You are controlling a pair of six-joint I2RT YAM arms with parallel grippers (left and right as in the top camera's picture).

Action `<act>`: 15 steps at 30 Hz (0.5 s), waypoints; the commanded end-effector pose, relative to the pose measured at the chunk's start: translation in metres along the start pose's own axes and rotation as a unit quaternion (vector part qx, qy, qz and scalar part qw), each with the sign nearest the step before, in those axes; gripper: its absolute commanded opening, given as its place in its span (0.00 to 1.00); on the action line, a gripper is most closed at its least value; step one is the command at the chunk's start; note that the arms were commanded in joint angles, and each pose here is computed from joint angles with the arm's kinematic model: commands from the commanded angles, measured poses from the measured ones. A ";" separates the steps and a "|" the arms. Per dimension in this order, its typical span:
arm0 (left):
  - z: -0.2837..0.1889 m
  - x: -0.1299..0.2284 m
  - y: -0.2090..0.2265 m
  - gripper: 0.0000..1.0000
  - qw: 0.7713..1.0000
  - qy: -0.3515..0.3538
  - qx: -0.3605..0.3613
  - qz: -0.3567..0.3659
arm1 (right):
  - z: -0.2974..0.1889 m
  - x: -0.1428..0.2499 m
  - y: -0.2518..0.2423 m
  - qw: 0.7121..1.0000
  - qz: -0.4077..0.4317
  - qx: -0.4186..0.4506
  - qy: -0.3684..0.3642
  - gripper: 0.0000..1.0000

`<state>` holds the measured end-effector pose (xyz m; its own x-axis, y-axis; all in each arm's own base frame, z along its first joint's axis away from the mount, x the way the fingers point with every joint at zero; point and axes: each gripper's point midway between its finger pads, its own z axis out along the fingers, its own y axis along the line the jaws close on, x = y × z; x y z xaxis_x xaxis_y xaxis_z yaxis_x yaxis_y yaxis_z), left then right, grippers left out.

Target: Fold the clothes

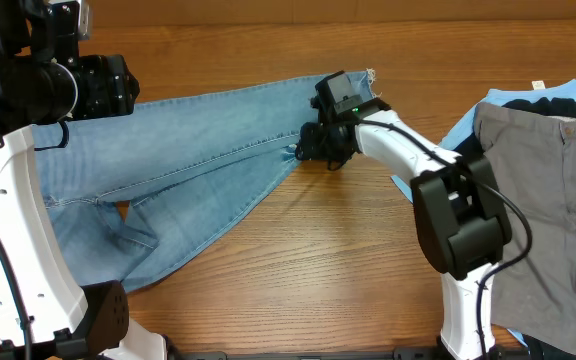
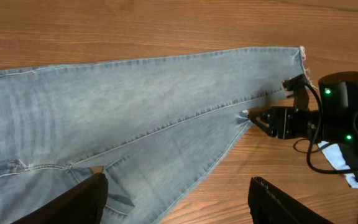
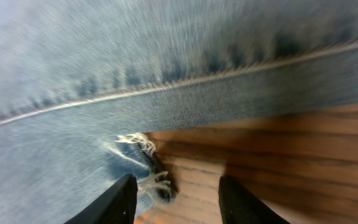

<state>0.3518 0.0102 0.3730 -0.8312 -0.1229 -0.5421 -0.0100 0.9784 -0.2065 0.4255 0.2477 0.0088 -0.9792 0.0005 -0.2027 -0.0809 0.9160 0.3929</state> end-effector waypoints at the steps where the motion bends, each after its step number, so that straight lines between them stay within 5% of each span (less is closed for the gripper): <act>1: -0.002 0.000 -0.004 0.75 1.000 -0.002 0.006 0.003 | 0.032 0.030 -0.001 0.998 0.012 -0.011 0.054 0.46; 6: -0.002 0.000 -0.004 0.75 1.000 -0.002 0.006 0.003 | 0.044 0.048 0.008 0.996 0.015 -0.028 0.088 0.31; 9: -0.002 0.000 -0.004 0.75 1.000 -0.002 0.006 0.003 | 0.041 0.048 0.012 0.996 -0.003 -0.026 0.086 0.04; 15: -0.002 0.000 -0.004 0.75 1.000 -0.002 0.006 0.003 | -0.025 0.012 -0.034 0.995 0.023 0.090 0.025 0.04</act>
<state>0.3518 0.0102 0.3729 -0.8314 -0.1230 -0.5418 -0.0101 0.9784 -0.2065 0.3960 0.2600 0.0016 -0.9962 -0.0392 -0.0776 -0.0677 0.9096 0.4099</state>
